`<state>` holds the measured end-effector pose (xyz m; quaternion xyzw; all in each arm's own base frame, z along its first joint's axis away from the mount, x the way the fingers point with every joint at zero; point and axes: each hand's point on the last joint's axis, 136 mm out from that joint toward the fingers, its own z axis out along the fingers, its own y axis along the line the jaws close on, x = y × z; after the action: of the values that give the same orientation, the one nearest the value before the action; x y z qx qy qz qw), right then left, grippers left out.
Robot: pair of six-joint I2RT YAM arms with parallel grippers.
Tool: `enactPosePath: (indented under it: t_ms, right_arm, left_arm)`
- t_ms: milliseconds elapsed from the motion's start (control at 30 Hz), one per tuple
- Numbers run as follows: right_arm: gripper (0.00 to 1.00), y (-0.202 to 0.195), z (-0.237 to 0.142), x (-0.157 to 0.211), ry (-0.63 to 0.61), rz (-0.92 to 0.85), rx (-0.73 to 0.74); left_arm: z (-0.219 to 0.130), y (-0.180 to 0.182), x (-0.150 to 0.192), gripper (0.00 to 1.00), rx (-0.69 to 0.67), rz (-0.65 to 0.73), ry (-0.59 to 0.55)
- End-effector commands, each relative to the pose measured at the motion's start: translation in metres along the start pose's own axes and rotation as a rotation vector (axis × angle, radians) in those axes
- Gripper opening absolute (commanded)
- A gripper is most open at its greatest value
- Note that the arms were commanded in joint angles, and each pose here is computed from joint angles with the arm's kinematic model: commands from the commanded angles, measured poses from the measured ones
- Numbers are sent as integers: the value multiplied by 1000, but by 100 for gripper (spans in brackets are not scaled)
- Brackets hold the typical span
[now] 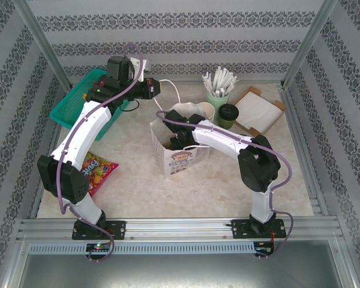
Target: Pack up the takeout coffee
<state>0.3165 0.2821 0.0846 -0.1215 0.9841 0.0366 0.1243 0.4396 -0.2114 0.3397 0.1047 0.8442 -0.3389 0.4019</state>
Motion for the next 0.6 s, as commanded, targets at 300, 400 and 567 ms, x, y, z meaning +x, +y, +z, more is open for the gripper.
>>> enactPosePath:
  t_ms: [300, 400, 567]
  right_arm:
    - [78, 5, -22, -5, -59, -37, 20]
    - [83, 6, -32, -8, -74, -46, 10]
    - [87, 13, -45, -11, -91, -62, -39]
  left_arm:
    - [-15, -5, -4, 0, -14, 16, -1]
    - [-14, -6, -4, 0, -3, 14, 11]
    - [-15, -12, -3, 0, 24, 39, 16]
